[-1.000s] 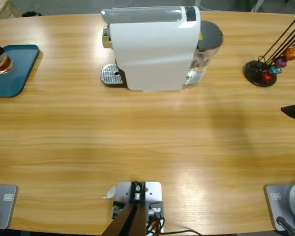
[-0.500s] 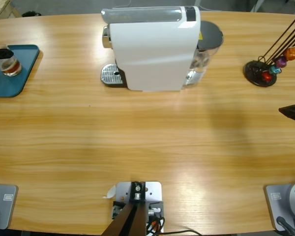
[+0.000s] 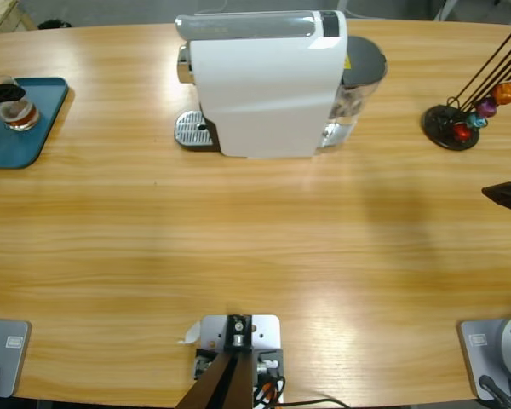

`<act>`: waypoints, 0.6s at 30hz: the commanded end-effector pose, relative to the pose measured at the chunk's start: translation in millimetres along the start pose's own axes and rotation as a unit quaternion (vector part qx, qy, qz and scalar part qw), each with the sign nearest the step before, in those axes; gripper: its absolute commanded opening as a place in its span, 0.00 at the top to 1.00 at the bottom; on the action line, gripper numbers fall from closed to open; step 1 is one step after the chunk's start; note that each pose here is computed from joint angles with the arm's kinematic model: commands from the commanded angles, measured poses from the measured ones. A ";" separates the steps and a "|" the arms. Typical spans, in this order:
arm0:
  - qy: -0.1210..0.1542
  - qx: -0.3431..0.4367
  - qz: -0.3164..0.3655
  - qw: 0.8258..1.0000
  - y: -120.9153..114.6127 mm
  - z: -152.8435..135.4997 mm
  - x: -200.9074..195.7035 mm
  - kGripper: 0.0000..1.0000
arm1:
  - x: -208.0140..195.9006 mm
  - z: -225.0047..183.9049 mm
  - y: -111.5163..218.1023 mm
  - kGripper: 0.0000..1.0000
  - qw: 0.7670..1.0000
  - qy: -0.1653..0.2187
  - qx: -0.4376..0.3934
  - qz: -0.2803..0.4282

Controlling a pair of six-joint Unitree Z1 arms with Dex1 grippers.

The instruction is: Pour coffee

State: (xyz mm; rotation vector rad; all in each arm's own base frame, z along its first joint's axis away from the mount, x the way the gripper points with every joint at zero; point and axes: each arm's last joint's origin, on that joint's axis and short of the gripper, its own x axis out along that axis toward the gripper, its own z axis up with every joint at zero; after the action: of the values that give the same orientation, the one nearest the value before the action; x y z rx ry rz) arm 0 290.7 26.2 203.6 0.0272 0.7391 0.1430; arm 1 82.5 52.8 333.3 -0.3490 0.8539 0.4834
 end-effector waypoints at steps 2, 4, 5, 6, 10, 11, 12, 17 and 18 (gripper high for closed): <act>0.040 -0.005 -0.016 0.999 -1.9 -20.2 15.9 1.00 | 8.3 -0.2 1.4 0.00 1.000 0.026 -0.003 0.000; 0.041 -0.005 -0.017 0.999 -2.0 -20.7 16.3 1.00 | 8.1 -0.3 1.4 0.00 1.000 0.026 -0.003 0.000; 0.043 -0.005 -0.017 0.999 -2.1 -21.6 16.8 1.00 | 8.2 -0.3 1.4 0.00 1.000 0.026 -0.003 0.000; 0.044 -0.005 -0.017 0.999 -2.2 -22.3 17.5 1.00 | 8.2 -0.3 1.4 0.00 1.000 0.026 -0.003 0.000; 0.044 -0.005 -0.018 0.999 -2.4 -22.7 17.9 0.73 | 7.8 -0.5 1.4 0.00 1.000 0.025 -0.002 0.000; 0.043 -0.004 -0.018 0.999 -2.4 -22.2 17.8 0.51 | 7.8 -0.5 1.4 0.00 1.000 0.025 -0.003 0.000; 0.043 -0.003 -0.018 0.999 -2.3 -22.5 17.9 0.24 | 7.8 -0.5 1.4 0.00 1.000 0.025 -0.003 0.000; 0.041 -0.003 -0.018 0.999 -2.3 -22.8 17.4 0.01 | 6.9 -1.0 1.3 0.00 1.000 0.023 -0.002 0.000; 0.041 -0.003 -0.017 0.999 -2.3 -23.2 17.3 0.01 | 6.9 -1.1 1.3 0.00 1.000 0.023 -0.002 0.000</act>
State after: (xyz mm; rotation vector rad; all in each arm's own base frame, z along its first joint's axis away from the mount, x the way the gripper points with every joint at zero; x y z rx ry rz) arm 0 292.5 25.7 200.8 0.0192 0.7314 0.1247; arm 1 82.5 52.8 333.3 -0.3490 0.8540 0.4834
